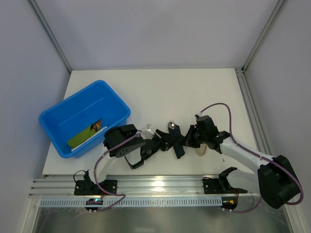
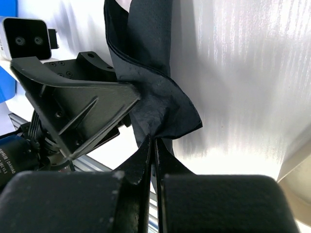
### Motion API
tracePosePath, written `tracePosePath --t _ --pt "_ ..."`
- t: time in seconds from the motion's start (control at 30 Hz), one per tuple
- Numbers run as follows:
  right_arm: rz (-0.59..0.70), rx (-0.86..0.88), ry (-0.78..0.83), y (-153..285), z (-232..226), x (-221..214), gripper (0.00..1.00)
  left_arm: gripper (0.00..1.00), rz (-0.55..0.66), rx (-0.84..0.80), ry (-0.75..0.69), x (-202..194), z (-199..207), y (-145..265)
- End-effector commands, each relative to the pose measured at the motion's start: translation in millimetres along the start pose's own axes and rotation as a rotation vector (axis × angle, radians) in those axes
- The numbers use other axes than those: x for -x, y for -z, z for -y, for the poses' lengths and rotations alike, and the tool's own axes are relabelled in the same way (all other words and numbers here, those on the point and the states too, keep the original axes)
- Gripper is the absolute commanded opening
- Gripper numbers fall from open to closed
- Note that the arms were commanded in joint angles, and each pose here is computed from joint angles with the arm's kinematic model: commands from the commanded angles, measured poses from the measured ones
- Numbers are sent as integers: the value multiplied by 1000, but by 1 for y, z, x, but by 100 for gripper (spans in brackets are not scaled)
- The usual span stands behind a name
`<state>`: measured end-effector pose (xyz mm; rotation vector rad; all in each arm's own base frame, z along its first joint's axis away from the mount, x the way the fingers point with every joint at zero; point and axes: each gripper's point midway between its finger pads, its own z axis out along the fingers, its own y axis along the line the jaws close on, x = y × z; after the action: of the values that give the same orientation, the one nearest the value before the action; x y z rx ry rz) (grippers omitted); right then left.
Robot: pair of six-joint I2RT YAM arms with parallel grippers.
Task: Place the utensils on the paper napkin and roll it up
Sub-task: Roll the napkin at the center of the board.
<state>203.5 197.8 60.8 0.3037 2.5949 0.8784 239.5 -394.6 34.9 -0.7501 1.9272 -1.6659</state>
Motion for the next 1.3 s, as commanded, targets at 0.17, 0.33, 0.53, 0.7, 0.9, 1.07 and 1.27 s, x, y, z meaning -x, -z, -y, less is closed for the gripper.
tracePosePath --t 0.17,0.33,0.53,0.7,0.9,1.07,1.27 --pt "11 10 19 -2 1 0 4 48 23 299 -103 8 -87 26" --pt "5 8 20 -4 2 -1 3 26 9 285 -109 5 -82 20" --pt "11 2 25 -3 3 1 4 1 -4 254 -92 3 -80 15" --pt "19 -9 37 -2 4 3 4 0 -1 240 -96 4 -78 16" --pt "49 -16 78 4 5 7 5 0 -9 207 -133 3 -69 15" --pt "90 -59 117 15 10 14 43 0 -16 184 -171 1 -61 14" --pt "108 -110 137 23 20 15 49 0 -29 151 -209 -3 -49 12"
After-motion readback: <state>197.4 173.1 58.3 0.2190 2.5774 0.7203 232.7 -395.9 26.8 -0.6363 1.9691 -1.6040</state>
